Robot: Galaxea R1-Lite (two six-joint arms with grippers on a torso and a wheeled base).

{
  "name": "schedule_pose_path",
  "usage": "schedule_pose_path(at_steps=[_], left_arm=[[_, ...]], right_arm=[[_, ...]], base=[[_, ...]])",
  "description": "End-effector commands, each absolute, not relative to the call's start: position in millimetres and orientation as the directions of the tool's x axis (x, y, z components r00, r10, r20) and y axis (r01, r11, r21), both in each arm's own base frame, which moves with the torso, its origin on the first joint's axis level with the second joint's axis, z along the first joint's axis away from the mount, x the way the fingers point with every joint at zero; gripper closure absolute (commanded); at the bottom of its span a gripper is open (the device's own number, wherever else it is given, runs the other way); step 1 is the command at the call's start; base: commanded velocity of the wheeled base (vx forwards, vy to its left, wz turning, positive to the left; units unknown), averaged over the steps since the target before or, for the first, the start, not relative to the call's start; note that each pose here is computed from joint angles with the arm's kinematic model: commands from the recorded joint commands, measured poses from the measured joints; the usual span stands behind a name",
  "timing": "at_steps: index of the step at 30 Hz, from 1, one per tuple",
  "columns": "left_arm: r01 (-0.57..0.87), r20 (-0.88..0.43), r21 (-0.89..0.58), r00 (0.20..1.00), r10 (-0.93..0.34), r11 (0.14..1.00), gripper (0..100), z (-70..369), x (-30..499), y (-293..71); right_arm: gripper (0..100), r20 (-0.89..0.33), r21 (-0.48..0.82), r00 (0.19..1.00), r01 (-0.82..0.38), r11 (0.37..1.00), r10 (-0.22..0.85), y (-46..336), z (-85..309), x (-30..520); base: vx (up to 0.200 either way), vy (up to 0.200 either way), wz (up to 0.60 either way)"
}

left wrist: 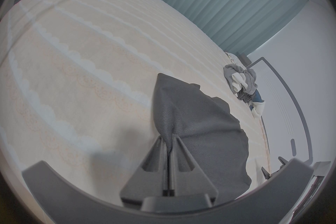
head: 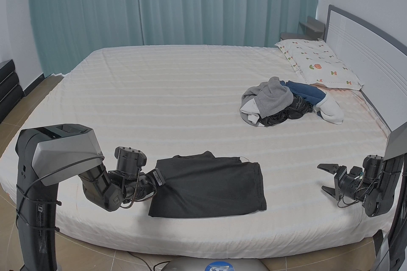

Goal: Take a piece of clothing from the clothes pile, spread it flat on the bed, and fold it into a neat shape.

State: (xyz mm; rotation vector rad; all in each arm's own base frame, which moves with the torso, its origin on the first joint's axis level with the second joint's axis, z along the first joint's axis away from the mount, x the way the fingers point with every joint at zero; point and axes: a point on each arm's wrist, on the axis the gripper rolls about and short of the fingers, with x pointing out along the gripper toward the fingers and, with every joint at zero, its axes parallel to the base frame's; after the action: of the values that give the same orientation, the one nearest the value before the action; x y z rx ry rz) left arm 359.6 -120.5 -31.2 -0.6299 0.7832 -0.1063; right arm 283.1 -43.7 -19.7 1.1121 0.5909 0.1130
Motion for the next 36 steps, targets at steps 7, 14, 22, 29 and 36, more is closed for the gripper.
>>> schedule_pose_path(at_steps=[7, 14, 22, 29, 36], left_arm=[[-0.145, -0.627, -0.567, 0.715, -0.311, 0.811, 100, -26.6, 355.8, -116.3], [-0.155, -0.622, -0.57, 0.723, -0.301, 0.807, 100, -24.7, 358.0, -111.0], [-0.162, -0.627, -0.568, 0.721, -0.296, 0.807, 100, -25.5, 357.3, -109.0], [-0.17, -0.63, -0.566, 0.72, -0.291, 0.807, 100, -26.3, 357.0, -106.5], [-0.178, -0.63, -0.566, 0.723, -0.283, 0.805, 100, -26.3, 358.1, -102.7]], right_arm=[[0, -0.385, 0.869, 0.845, 0.196, 0.455, 0.372, -43.8, -19.3, 283.5], [0, -0.385, 0.869, 0.845, 0.196, 0.455, 0.372, -43.8, -19.3, 283.5], [0, -0.386, 0.868, 0.844, 0.197, 0.455, 0.372, -43.7, -19.4, 283.1], [0, -0.389, 0.868, 0.843, 0.199, 0.455, 0.372, -43.6, -19.7, 282.4], [0, -0.39, 0.868, 0.842, 0.201, 0.454, 0.373, -43.5, -19.8, 282.0]], base=[[0.0, 0.2, 0.0], [0.0, 0.2, 0.0], [0.0, 0.2, 0.0], [0.0, 0.2, 0.0], [0.0, 0.2, 0.0]])
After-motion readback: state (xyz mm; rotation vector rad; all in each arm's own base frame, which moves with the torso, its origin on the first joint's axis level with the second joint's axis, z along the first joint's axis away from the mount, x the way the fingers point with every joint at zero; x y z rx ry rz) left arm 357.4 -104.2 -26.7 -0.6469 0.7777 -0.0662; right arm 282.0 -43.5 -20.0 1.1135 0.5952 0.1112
